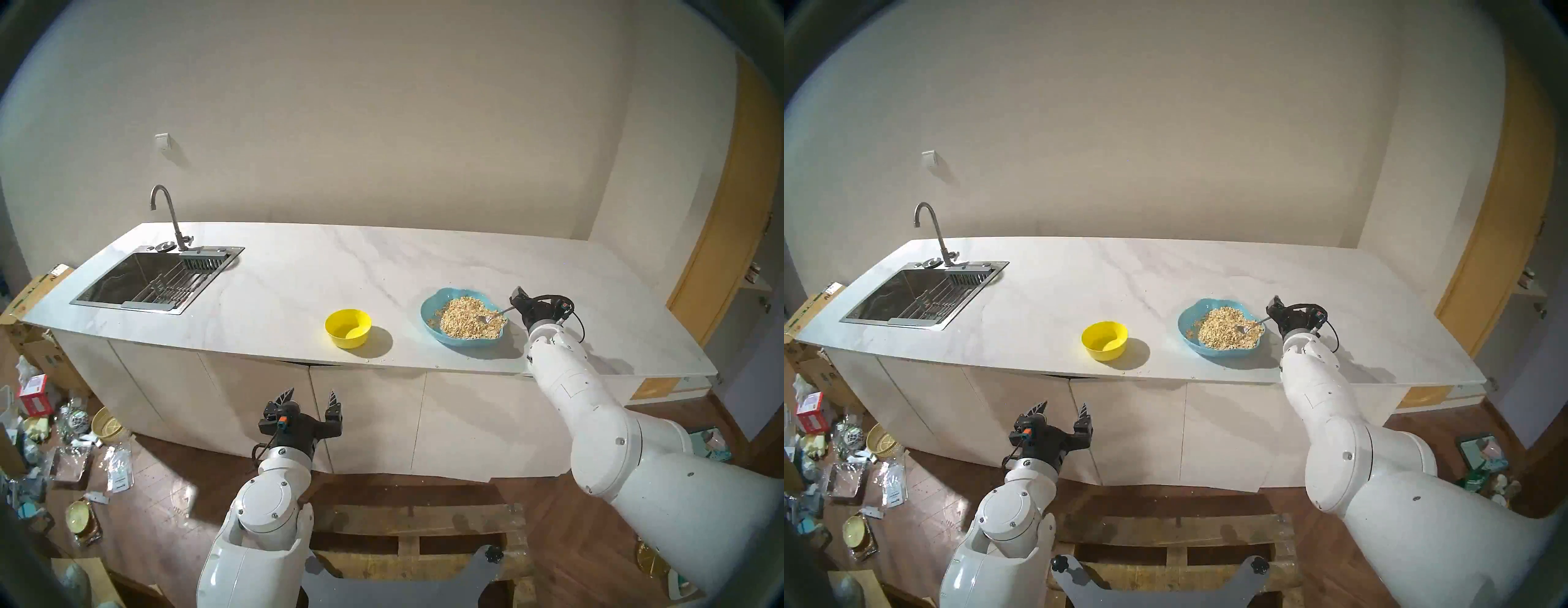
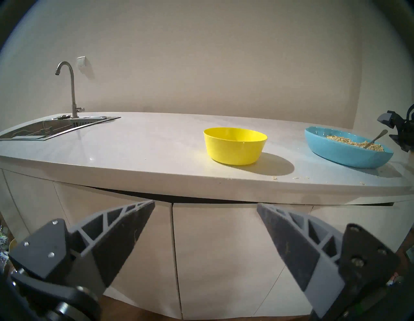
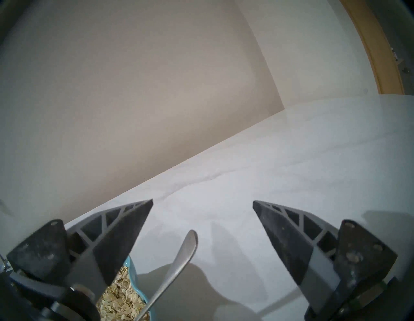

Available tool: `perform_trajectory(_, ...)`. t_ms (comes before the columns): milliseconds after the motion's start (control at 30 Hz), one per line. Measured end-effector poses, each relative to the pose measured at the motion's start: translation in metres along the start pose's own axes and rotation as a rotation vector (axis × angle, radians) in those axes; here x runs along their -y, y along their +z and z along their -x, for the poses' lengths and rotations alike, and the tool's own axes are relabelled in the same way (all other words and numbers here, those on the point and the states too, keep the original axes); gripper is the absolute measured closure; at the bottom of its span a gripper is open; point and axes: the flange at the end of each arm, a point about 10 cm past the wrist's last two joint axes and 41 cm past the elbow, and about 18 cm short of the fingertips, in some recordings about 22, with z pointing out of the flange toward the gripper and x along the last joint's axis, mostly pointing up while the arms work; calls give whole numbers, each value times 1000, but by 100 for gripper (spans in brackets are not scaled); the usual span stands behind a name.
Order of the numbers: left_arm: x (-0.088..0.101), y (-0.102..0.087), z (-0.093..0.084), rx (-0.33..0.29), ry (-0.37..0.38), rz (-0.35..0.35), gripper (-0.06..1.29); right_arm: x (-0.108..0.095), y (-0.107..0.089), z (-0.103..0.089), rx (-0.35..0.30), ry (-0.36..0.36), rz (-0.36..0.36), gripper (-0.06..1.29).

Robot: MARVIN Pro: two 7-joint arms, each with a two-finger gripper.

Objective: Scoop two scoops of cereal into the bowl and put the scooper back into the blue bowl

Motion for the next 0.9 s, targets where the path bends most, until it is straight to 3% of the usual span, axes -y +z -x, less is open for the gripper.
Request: perform_trajectory(900,0,0,0,0,0,0,-1,-6,2,2,6,59,40,2)
